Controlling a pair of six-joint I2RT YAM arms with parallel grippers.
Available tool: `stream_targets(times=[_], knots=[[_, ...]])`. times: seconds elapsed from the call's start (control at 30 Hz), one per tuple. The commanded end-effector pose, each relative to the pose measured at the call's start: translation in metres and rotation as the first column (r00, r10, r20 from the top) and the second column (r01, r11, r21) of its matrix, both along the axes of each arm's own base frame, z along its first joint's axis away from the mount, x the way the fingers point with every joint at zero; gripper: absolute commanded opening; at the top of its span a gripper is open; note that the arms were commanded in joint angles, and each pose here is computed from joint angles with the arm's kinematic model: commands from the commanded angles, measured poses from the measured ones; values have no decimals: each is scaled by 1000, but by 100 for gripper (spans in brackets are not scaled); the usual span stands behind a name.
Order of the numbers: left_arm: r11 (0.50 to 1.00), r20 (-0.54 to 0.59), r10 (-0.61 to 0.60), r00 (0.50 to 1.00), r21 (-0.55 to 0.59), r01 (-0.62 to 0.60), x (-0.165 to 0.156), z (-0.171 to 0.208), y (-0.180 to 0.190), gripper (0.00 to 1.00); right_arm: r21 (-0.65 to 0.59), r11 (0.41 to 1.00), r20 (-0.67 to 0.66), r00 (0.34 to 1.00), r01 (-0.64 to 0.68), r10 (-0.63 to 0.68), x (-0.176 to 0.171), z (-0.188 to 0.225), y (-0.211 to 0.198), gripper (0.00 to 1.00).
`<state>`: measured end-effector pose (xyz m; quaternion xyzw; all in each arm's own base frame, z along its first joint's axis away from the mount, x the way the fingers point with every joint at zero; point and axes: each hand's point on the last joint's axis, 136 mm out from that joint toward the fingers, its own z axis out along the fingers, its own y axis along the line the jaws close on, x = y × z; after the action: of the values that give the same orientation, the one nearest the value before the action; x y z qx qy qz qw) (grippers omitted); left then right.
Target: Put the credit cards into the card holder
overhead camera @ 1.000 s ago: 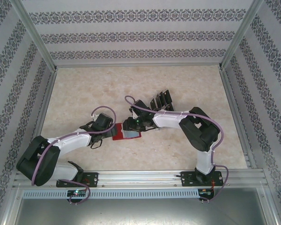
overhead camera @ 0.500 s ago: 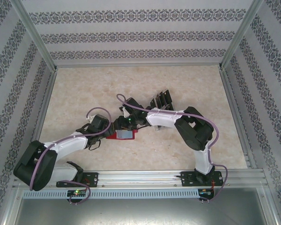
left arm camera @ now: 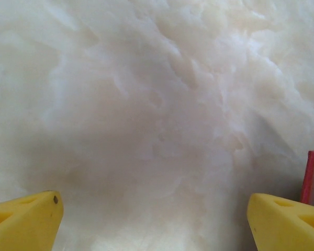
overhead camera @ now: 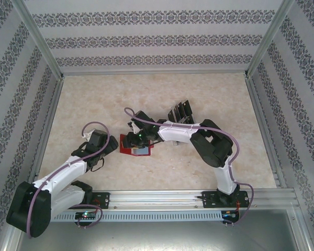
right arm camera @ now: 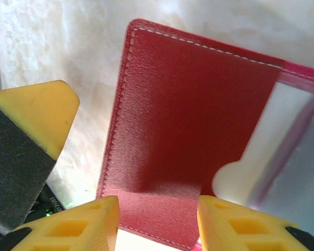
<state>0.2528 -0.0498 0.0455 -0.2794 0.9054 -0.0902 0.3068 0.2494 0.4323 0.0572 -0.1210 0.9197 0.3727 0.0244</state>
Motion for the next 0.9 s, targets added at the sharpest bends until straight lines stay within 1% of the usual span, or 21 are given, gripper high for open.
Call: stream_targets(times=[0.0,0.17,0.3,0.47,0.63,0.8,0.87], knots=[[997,27,-72,997,-15,72,7,11,-9,92,-19,1000,92,996,24,-22,2,31,-17,44],[980,115,-177,978,-67,185,20,34,-32,92,-106,990,173,983,89,-70,4,35,-53,44],[967,126,-233,964,-77,244,26,43,-44,92,-166,978,187,978,123,-91,4,24,-72,44],[957,70,-282,957,-56,286,26,33,-52,92,-197,972,162,982,131,-99,6,4,-75,43],[955,-12,-295,955,-38,294,22,13,-51,92,-218,967,154,983,136,-103,10,-9,-75,44],[975,-147,-222,964,-3,224,6,-16,-36,88,-229,964,132,985,136,-108,14,-21,-75,44],[979,-169,-200,965,-8,201,2,-25,-34,87,-229,964,125,987,131,-105,15,-23,-73,44]])
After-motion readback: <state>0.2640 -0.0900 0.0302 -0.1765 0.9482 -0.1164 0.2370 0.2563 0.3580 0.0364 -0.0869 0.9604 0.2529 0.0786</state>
